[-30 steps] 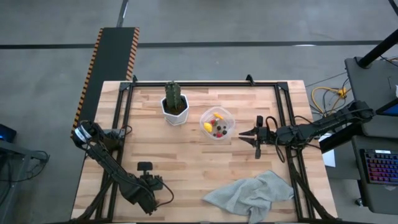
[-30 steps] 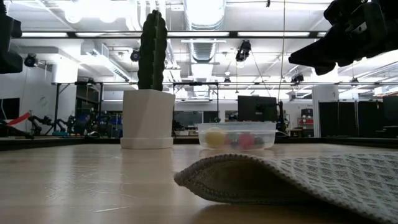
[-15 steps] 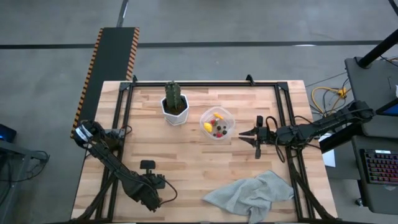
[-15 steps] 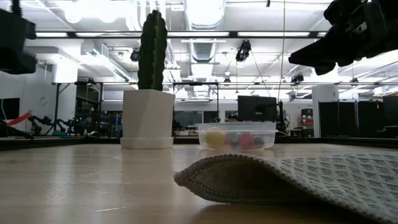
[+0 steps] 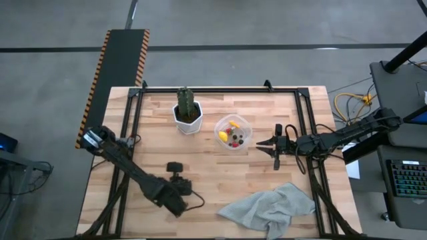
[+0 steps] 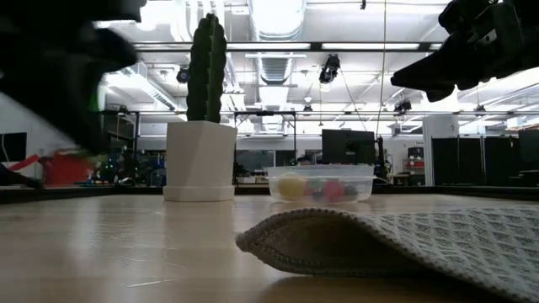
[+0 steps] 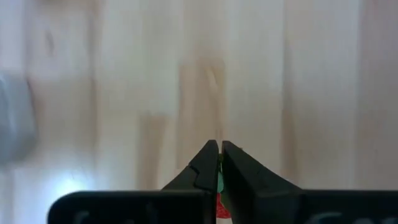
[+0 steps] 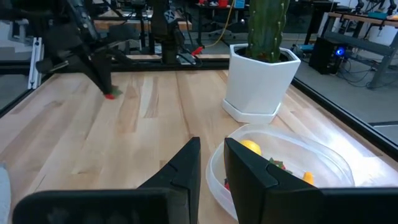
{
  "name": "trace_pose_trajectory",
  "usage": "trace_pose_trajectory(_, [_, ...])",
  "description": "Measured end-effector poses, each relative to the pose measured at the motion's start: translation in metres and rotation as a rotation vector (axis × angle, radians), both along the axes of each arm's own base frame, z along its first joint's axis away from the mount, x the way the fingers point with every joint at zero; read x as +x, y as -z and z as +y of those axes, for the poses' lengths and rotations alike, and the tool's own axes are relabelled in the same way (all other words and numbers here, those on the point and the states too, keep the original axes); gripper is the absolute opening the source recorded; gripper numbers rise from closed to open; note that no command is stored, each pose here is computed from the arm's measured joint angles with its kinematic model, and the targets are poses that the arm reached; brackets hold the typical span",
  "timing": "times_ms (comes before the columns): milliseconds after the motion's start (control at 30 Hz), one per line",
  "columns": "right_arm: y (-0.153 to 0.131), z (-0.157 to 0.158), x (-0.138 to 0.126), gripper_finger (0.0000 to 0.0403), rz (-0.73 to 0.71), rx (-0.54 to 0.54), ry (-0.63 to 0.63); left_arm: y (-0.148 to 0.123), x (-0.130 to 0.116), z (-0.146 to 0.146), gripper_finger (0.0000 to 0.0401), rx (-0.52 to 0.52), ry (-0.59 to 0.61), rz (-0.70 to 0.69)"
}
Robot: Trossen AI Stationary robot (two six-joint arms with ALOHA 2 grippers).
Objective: Pick and placing Produce into tupperware
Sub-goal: Put the red strawberry into the transparent container
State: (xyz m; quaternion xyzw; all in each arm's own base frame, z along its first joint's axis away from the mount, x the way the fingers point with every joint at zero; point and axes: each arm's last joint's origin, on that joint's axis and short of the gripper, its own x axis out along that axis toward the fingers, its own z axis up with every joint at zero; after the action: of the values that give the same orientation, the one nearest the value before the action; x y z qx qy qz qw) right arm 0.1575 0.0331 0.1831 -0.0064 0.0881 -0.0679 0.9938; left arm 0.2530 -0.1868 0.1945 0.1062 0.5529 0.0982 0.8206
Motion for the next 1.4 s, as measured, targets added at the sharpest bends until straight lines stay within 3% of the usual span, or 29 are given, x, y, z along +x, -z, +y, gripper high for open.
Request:
trace_pose_trajectory(400, [0.0, 0.0, 0.0, 0.0063, -0.001, 0.005, 0.001, -0.015, 0.07, 0.048, 0.0, 0.15, 0.227, -0.238])
trace_pose_trajectory(600, [0.0, 0.0, 0.0, 0.0063, -0.002, 0.019, 0.001, -0.025, 0.098, 0.086, 0.0, 0.241, 0.311, -0.314])
trace_pose_trajectory(933, [0.0, 0.0, 0.0, 0.0063, 0.007, -0.03, -0.007, -0.041, 0.13, 0.162, 0.0, 0.265, 0.386, -0.488])
trace_pose_trajectory(1167, [0.0, 0.0, 0.0, 0.0063, 0.011, -0.054, -0.011, -0.033, 0.14, 0.205, 0.0, 0.251, 0.374, -0.512])
trace_pose_trajectory(1400, [0.001, 0.0, 0.0, 0.0063, 0.024, -0.093, -0.016, -0.015, 0.162, 0.222, 0.0, 0.292, 0.391, -0.471])
